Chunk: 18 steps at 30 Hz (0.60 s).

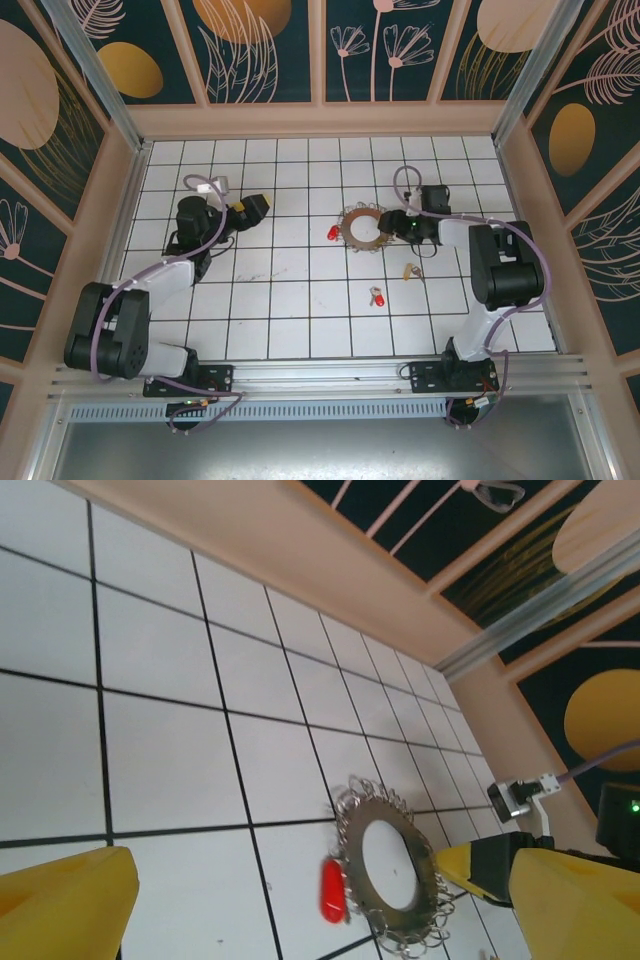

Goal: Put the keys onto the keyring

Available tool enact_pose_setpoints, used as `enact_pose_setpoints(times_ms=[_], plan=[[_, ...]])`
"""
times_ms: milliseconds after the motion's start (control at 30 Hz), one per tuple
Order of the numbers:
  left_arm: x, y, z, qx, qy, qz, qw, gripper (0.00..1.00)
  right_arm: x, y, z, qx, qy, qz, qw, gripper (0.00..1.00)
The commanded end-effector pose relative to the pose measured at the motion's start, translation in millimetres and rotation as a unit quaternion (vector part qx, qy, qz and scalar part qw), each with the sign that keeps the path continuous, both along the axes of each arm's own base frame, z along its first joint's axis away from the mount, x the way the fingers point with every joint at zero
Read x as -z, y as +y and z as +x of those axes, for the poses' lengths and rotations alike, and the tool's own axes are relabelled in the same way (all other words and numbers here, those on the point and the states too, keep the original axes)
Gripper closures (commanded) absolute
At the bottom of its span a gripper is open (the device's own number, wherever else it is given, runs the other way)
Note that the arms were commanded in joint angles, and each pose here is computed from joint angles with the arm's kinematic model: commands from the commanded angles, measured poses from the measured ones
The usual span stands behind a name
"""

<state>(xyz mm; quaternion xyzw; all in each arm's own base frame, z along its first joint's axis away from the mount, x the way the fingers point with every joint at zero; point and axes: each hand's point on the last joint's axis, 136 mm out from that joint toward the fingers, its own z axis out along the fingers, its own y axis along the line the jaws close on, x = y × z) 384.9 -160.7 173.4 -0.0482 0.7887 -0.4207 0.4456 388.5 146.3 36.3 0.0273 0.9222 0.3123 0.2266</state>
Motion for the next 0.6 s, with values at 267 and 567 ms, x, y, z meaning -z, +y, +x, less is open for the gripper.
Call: enact_pose_setpoints(times_ms=[267,567], plan=[[53,-96,11,0.126,0.088,0.052,0.987,0.2,-24,14,-14,0.008,-0.018,0.023,1.0,0.46],[101,-123,24,0.118,0.163,0.111,0.973,0.24,-20,13,-8,0.024,0.014,0.084,0.996,0.49]])
